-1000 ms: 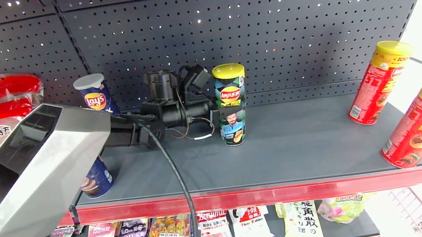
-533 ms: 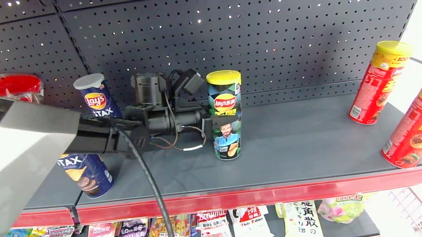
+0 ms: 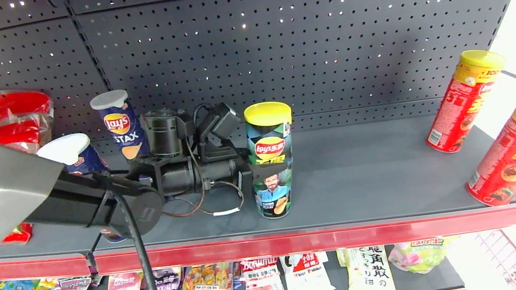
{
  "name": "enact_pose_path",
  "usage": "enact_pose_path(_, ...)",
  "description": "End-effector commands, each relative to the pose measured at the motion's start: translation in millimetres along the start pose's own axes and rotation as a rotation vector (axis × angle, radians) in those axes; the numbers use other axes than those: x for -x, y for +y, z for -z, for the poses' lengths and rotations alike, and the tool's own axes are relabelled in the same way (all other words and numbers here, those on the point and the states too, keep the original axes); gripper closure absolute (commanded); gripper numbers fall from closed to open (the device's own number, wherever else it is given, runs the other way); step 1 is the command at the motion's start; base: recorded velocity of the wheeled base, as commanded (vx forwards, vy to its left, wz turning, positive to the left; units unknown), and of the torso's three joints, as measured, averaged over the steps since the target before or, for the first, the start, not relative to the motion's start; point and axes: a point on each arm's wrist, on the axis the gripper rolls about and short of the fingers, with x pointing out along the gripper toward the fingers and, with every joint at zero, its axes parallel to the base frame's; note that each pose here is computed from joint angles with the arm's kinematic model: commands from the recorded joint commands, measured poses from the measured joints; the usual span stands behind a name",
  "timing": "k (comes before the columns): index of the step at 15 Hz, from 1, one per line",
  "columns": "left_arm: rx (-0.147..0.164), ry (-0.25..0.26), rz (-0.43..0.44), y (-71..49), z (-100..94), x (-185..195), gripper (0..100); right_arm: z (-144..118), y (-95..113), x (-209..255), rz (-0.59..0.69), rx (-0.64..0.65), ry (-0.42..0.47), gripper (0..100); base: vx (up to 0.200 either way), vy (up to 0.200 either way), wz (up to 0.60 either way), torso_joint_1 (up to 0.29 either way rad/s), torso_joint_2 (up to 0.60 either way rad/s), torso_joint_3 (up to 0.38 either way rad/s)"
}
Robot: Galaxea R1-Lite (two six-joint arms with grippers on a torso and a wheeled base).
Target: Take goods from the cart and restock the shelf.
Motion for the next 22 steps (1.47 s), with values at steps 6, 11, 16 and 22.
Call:
enact_pose_path(6, 0.014, 0.011, -0.005, -8.7, 0.4, 8.5, 100, 0.0, 0.0, 0.0, -0.001, 0.001, 0.000, 100, 0.000, 0.000, 0.00, 0.000, 0.00, 0.000)
enact_pose_path(11, 0.033, 0.017, 0.014, -17.5, 0.7, 8.7, 100, 0.0, 0.0, -0.1, -0.002, 0.001, 0.001, 100, 0.000, 0.000, 0.00, 0.000, 0.00, 0.000)
enact_pose_path(16, 0.041, 0.029, 0.030, -23.5, 5.9, 6.1, 100, 0.0, 0.0, -0.1, -0.001, 0.001, 0.001, 100, 0.000, 0.000, 0.00, 0.000, 0.00, 0.000)
enact_pose_path(22, 0.044, 0.036, 0.031, -26.0, 10.3, 6.6, 100, 0.0, 0.0, -0.1, -0.001, 0.001, 0.001, 100, 0.000, 0.000, 0.00, 0.000, 0.00, 0.000)
